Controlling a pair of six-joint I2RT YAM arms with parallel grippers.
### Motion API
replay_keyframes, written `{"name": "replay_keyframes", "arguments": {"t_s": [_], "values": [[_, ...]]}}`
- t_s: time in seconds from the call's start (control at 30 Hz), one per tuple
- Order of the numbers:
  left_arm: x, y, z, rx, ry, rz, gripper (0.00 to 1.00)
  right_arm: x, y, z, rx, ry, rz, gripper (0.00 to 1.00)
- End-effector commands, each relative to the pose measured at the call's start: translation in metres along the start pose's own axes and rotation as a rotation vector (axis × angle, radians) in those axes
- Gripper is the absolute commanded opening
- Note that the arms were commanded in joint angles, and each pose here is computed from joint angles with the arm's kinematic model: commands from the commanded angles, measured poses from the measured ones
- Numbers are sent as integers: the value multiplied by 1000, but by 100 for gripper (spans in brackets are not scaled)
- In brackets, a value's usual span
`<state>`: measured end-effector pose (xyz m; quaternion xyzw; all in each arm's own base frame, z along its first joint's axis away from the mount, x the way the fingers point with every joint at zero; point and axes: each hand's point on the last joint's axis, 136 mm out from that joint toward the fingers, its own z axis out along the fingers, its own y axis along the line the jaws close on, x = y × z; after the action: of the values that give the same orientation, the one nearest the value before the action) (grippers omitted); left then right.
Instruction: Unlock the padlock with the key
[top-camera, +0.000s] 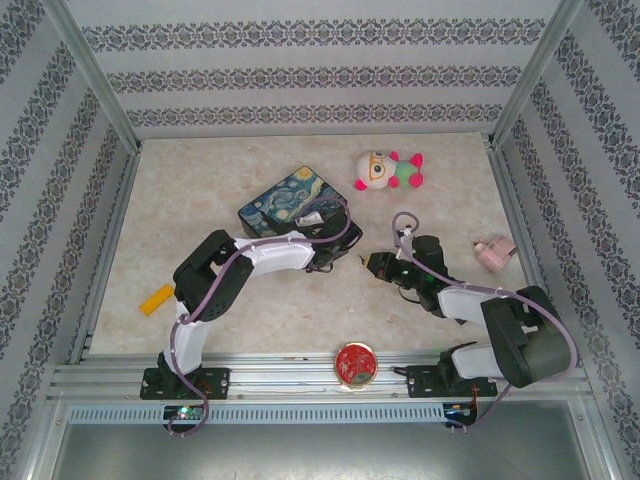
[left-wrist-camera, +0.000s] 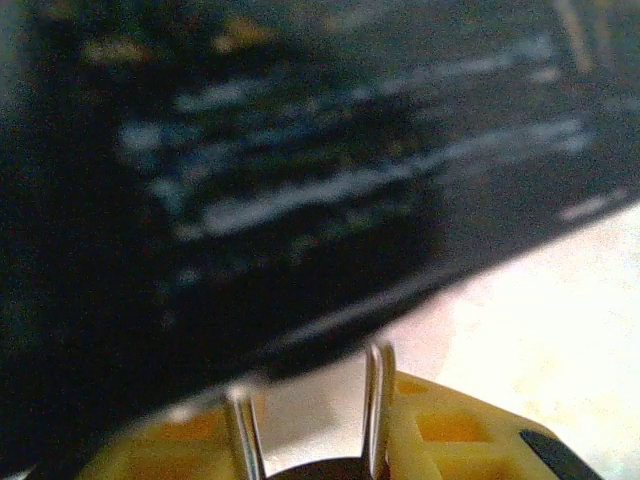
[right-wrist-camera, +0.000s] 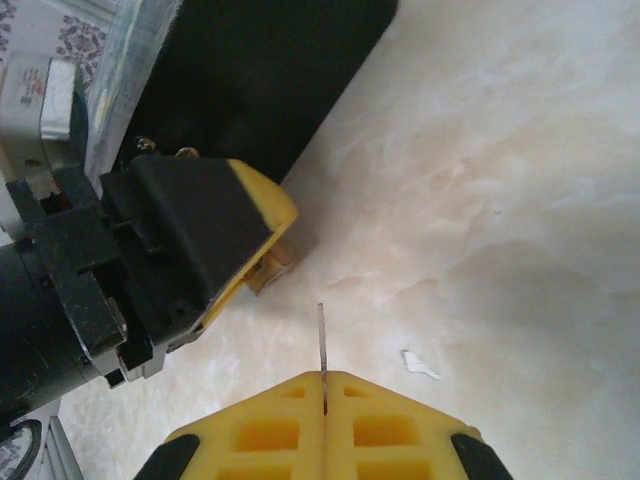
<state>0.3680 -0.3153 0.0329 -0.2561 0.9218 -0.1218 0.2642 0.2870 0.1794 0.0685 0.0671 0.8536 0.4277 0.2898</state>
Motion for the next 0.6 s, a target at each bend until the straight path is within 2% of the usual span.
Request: {"name": "replay_keyframes", "arguments": {"t_s": [0.0,0.57], "values": [[8,-19,-10,83,31,-53,26,-4,3,6,1,-45,-61,0],[12,-19,-7,97,41,-85,26,5,8,33,-59,-43,-41,0]]}}
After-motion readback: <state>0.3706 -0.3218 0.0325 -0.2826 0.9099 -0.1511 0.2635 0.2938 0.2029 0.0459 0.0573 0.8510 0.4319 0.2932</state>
